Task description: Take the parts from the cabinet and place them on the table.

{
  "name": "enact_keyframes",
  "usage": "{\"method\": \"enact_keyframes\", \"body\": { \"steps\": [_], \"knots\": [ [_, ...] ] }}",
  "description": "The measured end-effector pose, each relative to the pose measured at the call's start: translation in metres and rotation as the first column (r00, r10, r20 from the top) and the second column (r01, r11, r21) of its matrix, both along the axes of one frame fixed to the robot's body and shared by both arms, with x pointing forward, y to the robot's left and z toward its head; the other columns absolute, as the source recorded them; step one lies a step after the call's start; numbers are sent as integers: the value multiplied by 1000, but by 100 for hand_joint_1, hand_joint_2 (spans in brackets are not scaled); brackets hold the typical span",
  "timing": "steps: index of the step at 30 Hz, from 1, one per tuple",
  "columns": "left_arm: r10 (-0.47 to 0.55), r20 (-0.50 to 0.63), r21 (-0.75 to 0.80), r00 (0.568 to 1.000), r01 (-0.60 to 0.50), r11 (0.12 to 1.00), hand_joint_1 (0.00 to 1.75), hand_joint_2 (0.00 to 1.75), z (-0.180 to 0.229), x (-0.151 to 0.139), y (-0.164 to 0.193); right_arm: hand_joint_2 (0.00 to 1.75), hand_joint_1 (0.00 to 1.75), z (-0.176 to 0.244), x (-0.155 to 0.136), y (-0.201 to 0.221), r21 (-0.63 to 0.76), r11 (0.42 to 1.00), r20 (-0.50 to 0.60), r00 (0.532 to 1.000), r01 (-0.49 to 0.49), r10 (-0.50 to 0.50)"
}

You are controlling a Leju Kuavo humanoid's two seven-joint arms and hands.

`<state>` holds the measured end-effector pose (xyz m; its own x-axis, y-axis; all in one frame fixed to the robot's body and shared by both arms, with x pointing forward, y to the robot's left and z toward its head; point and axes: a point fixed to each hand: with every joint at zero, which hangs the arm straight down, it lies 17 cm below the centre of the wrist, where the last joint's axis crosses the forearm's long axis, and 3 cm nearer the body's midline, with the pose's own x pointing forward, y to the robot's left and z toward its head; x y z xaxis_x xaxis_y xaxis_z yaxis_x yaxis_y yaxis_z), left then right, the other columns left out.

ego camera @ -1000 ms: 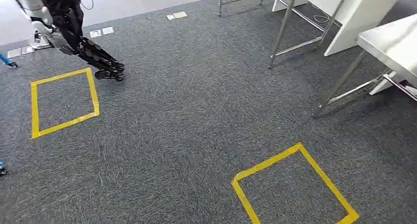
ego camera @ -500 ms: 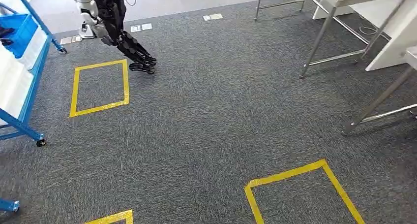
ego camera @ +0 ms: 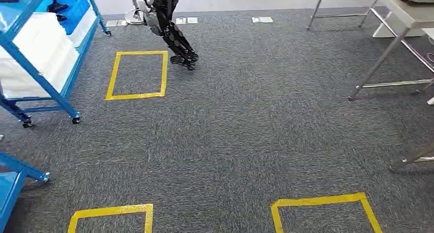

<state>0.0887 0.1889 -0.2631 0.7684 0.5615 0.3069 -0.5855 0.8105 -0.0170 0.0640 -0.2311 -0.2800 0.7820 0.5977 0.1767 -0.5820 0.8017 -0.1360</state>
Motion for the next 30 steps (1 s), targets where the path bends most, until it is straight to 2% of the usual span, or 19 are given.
{"method": "enact_keyframes", "body": {
  "steps": [6, 10, 13, 22, 26, 30],
  "knots": [
    [-32, 32, 57, 999, 31, 998, 0, 0, 3, 5, 5, 0, 0, -1, -1, -5, -16, 999, -6, 999, 40, -41],
    [-84, -4, 197, 996, 83, 977, 0, 0, 5, -1, 24, 0, 0, -1, 1, -8, -29, 997, 1, 997, 78, -78],
    [-103, 8, 229, 995, 99, 968, 0, 0, 8, 5, 26, 0, 0, -1, -5, -8, -30, 995, -8, 996, 92, -92],
    [-119, 101, 114, 988, 108, 988, 0, 0, 10, 20, 2, 0, 0, -2, -8, -9, -33, 992, -11, 992, 126, -126],
    [-116, 114, 72, 987, 108, 992, 0, 0, 10, 18, -4, 0, 0, -1, -4, -7, -31, 990, -9, 990, 137, -137],
    [-109, 155, 19, 982, 107, 994, 0, 0, 12, 24, -12, 0, 0, -2, -13, -7, -33, 988, -26, 988, 149, -150]
  ]
}}
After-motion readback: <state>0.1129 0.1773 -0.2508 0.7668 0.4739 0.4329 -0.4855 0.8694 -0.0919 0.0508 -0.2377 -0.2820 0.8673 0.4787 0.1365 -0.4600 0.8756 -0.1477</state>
